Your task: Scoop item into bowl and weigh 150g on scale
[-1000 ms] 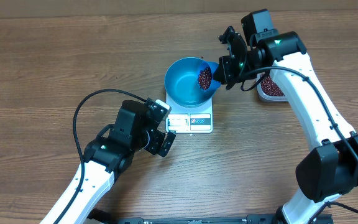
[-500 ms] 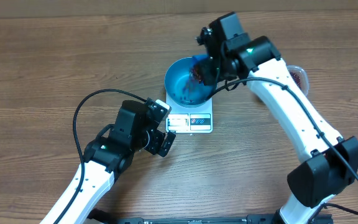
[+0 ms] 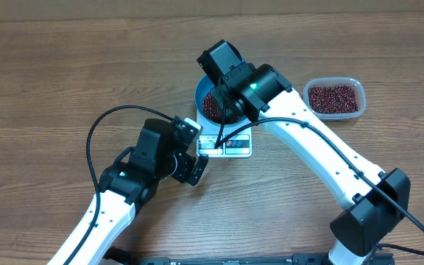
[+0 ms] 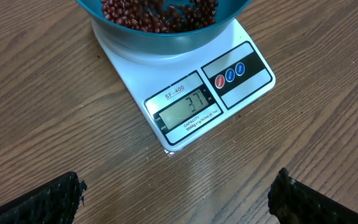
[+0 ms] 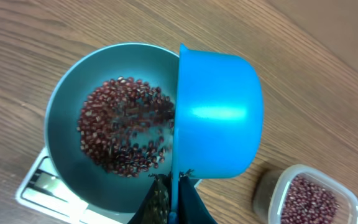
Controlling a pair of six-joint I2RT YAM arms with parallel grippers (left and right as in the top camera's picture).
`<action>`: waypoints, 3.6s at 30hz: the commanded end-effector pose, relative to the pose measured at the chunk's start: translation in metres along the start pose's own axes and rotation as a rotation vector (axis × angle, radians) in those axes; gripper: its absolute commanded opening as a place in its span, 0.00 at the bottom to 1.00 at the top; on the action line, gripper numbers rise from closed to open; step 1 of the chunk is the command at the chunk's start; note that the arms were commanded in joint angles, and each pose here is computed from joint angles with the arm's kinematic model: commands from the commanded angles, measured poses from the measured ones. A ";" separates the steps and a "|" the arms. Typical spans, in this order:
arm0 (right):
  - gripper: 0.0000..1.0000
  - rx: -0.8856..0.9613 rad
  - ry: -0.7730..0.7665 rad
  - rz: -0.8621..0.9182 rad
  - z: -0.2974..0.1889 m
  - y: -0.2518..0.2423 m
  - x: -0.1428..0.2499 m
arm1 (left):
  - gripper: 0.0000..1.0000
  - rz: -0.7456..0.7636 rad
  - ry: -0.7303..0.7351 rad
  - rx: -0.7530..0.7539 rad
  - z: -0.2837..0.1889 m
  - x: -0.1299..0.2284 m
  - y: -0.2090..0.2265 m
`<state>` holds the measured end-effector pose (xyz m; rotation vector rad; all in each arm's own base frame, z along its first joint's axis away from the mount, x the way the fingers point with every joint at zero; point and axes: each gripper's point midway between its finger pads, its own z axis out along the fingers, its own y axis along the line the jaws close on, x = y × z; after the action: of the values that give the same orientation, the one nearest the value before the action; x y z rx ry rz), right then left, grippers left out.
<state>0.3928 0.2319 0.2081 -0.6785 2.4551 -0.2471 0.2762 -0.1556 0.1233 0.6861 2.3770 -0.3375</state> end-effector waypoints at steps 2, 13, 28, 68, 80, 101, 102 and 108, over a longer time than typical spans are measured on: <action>0.04 0.037 -0.045 0.014 -0.013 -0.011 -0.012 | 1.00 -0.012 -0.006 0.000 0.000 -0.001 -0.001; 0.04 0.037 -0.046 0.014 -0.013 -0.011 -0.012 | 1.00 -0.012 -0.006 0.000 0.000 -0.001 -0.001; 0.04 -0.108 -0.150 0.194 -0.052 -0.068 -0.019 | 1.00 -0.012 -0.006 0.000 0.000 -0.001 -0.001; 0.04 -0.198 -0.091 0.546 -0.047 -0.201 0.047 | 1.00 -0.013 -0.006 0.000 0.000 -0.001 -0.001; 0.04 -0.198 -0.091 0.546 -0.047 -0.201 0.047 | 1.00 -0.013 -0.005 0.001 0.000 -0.001 -0.001; 0.04 -0.197 -0.092 0.539 -0.047 -0.201 0.047 | 1.00 -0.013 -0.004 0.001 0.000 0.000 -0.001; 0.04 -0.197 -0.092 0.539 -0.047 -0.201 0.047 | 1.00 -0.013 -0.004 0.000 0.000 0.000 -0.001; 0.04 -0.197 -0.092 0.539 -0.047 -0.201 0.047 | 1.00 -0.013 -0.004 0.001 0.000 0.000 -0.001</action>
<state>0.4175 0.0377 0.2718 -0.0720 2.5268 0.2336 0.2762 -0.1556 0.1233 0.6861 2.3770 -0.3375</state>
